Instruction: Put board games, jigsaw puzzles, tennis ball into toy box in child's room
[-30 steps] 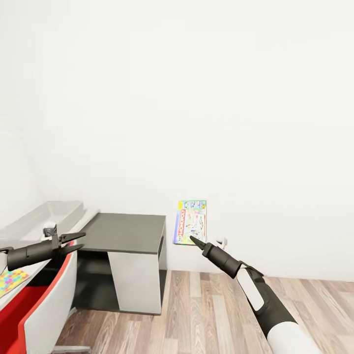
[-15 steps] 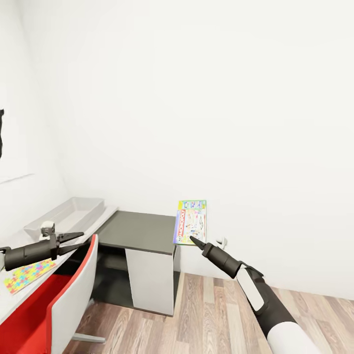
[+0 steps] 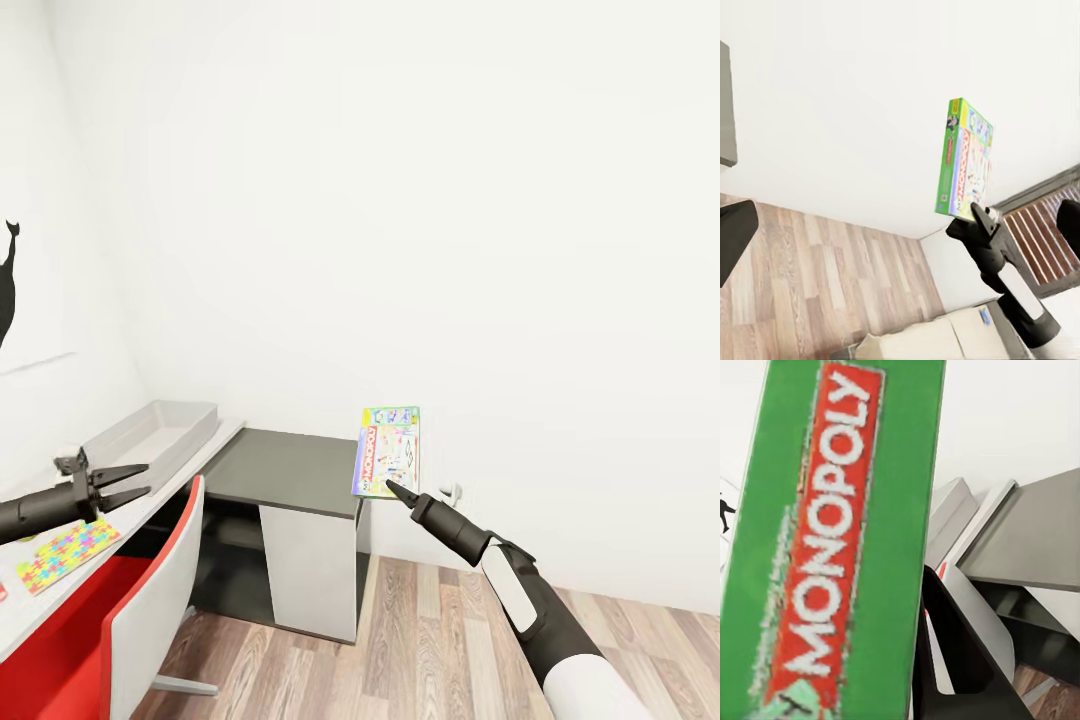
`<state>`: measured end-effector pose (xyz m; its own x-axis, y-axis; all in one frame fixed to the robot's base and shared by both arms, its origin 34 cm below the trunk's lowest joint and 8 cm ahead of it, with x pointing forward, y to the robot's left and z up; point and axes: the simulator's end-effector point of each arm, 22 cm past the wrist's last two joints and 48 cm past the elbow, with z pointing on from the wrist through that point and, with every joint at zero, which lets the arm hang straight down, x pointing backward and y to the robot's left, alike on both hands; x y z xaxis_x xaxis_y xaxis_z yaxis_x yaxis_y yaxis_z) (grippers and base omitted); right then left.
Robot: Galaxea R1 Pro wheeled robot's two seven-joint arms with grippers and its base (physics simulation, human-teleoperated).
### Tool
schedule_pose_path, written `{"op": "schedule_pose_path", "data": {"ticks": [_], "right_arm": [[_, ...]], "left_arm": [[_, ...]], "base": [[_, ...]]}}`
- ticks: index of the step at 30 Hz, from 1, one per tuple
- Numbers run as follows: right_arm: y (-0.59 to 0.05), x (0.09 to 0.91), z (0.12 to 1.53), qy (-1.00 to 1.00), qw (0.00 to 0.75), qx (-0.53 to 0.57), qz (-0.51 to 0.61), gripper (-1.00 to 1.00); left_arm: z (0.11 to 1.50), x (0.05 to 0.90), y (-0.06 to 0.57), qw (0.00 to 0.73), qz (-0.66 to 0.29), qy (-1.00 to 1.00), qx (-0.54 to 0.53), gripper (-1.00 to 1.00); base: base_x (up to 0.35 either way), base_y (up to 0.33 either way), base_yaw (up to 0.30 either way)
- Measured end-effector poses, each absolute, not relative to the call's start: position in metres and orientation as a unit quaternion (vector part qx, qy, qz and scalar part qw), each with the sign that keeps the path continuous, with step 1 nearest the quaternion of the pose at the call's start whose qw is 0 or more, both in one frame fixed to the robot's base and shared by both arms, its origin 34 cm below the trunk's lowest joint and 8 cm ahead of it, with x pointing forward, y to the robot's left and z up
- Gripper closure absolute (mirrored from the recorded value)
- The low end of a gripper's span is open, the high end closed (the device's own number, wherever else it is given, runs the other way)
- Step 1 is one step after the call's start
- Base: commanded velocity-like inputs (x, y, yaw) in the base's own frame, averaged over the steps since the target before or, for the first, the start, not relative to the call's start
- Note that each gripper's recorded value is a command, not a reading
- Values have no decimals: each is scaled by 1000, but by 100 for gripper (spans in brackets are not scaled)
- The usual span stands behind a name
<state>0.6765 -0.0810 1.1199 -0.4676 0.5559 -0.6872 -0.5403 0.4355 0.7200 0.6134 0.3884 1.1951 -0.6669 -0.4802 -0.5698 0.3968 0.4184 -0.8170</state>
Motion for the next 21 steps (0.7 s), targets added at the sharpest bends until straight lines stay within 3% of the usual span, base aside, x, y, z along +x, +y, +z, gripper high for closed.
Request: {"op": "schedule_pose_path", "data": {"ticks": [10,21], "right_arm": [[-81,677,1120,672,516,6,531,100],[-81,676,1125,670,519,3,531,100]], "left_arm": [[1212,603,385,409,-569,713,-8,-100],[1216,601,385,413,-569,711,-6,-100]], "base": [[20,0,4],[151,0,201]]}}
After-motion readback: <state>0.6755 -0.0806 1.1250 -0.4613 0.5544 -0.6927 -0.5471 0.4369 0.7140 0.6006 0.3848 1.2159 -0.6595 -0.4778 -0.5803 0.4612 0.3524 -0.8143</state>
